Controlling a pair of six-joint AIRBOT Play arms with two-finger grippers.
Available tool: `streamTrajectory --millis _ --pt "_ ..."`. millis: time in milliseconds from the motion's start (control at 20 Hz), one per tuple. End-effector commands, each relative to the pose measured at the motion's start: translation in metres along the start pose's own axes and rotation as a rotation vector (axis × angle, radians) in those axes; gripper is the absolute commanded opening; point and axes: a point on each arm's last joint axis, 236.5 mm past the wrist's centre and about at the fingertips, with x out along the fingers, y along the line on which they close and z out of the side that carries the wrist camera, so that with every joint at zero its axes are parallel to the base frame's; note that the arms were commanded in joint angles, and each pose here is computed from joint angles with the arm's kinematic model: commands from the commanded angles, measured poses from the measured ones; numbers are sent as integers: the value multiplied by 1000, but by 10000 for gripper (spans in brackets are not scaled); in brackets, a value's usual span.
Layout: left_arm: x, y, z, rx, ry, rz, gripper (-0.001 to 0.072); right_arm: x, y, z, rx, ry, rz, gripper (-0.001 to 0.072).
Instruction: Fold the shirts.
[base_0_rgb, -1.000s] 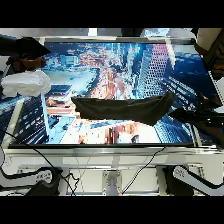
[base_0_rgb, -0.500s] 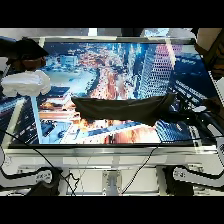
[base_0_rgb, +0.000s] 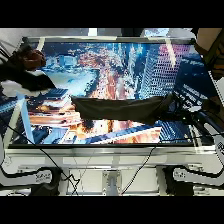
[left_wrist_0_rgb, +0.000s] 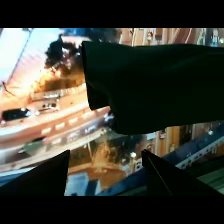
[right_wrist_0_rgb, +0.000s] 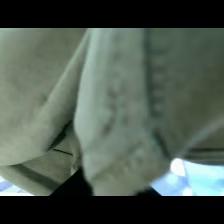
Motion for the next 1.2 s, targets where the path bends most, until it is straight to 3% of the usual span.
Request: streamTrajectory --millis 0,150,750,800,900,950,1150 --pt "61 -20 -36 -166 58 -220 477 1 0 0 -4 0 0 27" --pt "87 -38 -56 -228 72 -355 478 1 0 0 -1 -1 1 27" --pt "158 -6 -27 -258 -167 -159 471 1 5 1 13 -3 21 27" --pt "160 -5 -21 -274 -191 -160 420 0 7 2 20 -8 28 27" --pt "158 -9 -7 -294 -243 -194 164 0 10 5 34 -21 41 27" --pt "153 -14 0 -283 -265 -217 123 0 10 6 37 -23 43 27" --pt "120 -57 28 -180 -288 -359 111 0 10 5 36 -22 43 27"
